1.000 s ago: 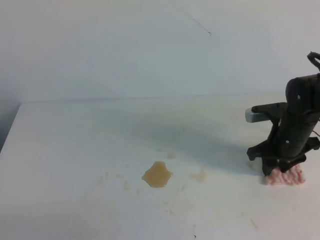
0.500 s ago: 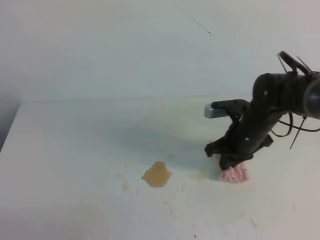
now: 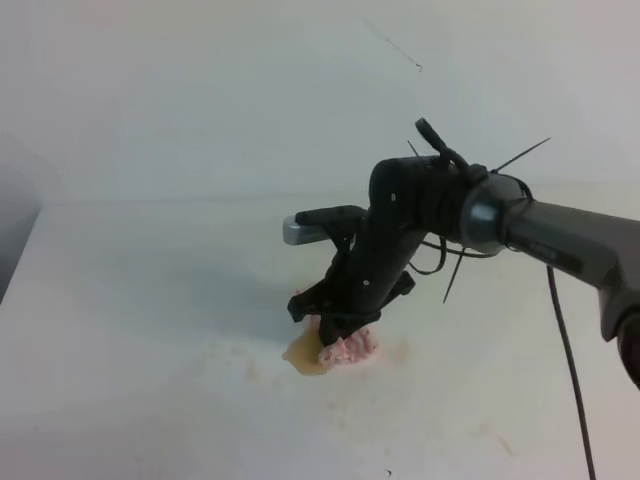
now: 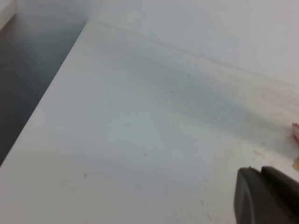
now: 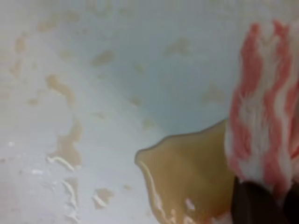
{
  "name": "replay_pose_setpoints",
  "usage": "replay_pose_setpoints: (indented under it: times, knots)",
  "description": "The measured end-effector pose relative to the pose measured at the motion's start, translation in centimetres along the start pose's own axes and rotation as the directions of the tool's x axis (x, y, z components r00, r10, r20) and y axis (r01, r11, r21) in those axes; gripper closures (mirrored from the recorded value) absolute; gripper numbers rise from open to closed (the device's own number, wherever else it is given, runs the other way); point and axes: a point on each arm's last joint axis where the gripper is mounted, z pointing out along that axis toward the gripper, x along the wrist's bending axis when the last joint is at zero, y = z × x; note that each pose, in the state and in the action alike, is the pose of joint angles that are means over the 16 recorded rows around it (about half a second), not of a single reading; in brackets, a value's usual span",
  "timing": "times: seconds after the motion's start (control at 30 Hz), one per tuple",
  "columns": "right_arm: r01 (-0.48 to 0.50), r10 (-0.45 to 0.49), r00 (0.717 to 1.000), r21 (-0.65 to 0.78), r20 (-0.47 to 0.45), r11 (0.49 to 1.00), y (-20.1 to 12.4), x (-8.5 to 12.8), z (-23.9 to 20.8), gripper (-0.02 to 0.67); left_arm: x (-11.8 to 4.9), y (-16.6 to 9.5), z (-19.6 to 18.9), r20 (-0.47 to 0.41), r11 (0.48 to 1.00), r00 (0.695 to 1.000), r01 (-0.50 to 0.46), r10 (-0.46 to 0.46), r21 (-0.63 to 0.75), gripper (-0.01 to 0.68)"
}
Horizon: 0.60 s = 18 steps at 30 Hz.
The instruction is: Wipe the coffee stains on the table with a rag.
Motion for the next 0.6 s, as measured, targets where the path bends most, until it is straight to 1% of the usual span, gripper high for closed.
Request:
replay_pose_setpoints:
  times: [0.2,0.37,0.5,0.6]
  knots:
    - [0.024,-0.022,0.999,0.044,-0.05,0.999,0.8,2.6,2.5,0.652,0.0,0.0,0.0,-0.002,1.0,1.0,0.0,0.0,0.004,0.674]
    - [0.049,-0.043,0.996,0.064,-0.084,0.997,0.9,4.4,3.5,0.652,0.0,0.0,0.1,-0.004,1.0,1.0,0.0,0.0,0.009,0.674]
    - [0.081,-0.075,0.993,0.077,-0.088,0.994,0.7,5.7,3.8,0.652,0.0,0.0,0.1,-0.003,1.0,1.0,0.0,0.0,0.007,0.674]
    - [0.103,-0.096,0.993,0.086,-0.074,0.991,0.5,6.2,3.7,0.652,0.0,0.0,0.1,-0.004,1.0,1.0,0.0,0.0,0.009,0.674]
